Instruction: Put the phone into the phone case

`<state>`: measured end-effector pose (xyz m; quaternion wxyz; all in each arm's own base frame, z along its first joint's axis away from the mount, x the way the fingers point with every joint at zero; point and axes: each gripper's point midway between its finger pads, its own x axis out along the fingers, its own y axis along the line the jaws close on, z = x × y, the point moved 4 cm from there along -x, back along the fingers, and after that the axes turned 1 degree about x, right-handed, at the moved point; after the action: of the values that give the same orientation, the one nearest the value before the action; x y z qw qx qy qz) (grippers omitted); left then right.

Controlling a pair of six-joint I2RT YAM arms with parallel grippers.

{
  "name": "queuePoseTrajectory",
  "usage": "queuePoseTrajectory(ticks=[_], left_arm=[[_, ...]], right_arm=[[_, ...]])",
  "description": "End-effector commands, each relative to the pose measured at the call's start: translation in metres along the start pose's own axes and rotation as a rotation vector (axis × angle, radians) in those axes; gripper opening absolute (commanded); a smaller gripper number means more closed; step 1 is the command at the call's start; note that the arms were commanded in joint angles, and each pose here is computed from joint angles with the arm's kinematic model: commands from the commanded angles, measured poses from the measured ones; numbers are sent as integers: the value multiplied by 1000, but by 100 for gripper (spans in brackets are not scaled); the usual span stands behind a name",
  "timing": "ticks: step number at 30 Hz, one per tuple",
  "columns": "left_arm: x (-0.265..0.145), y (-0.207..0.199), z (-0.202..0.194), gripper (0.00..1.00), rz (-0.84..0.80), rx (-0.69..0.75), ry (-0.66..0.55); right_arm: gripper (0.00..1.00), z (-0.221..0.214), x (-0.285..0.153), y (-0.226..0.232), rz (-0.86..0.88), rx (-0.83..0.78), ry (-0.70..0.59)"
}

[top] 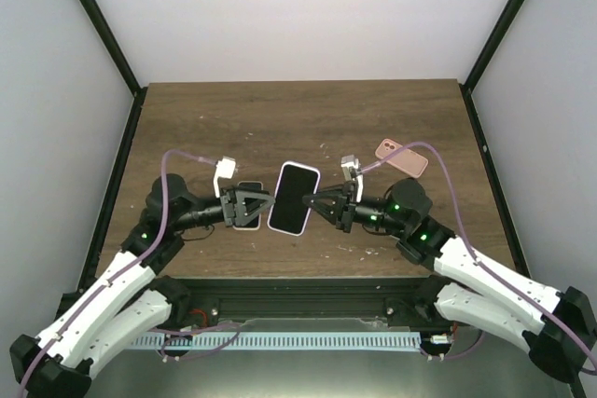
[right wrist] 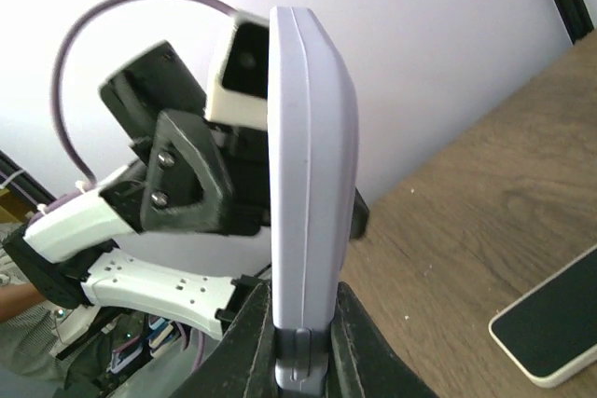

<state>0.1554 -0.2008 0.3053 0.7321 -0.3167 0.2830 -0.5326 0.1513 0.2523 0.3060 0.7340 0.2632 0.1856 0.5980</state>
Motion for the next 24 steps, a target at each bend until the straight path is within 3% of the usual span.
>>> queuePoseTrajectory(ticks=[1,8,16,19,22,24], left_arm=[[3,-5,-9,71,-107,-36,30],[6,-7,-13,60,-162,-58,72],[12,9,-15,0,-99,-55,73],[12,15,-15,0,-70,-53,54],[12,17,-13,0,-55,-38,34],[12,19,-11,0,-41,-35,19]], right_arm=[[1,39,-6,34,77,-81,-129],[1,45,-5,38,103,-73,-141],[1,37,4,25,63,-50,-102],[2,31,7,19,58,-33,-71],[14,23,11,13,47,-5,-34],[34,17,12,8,44,29,-15]])
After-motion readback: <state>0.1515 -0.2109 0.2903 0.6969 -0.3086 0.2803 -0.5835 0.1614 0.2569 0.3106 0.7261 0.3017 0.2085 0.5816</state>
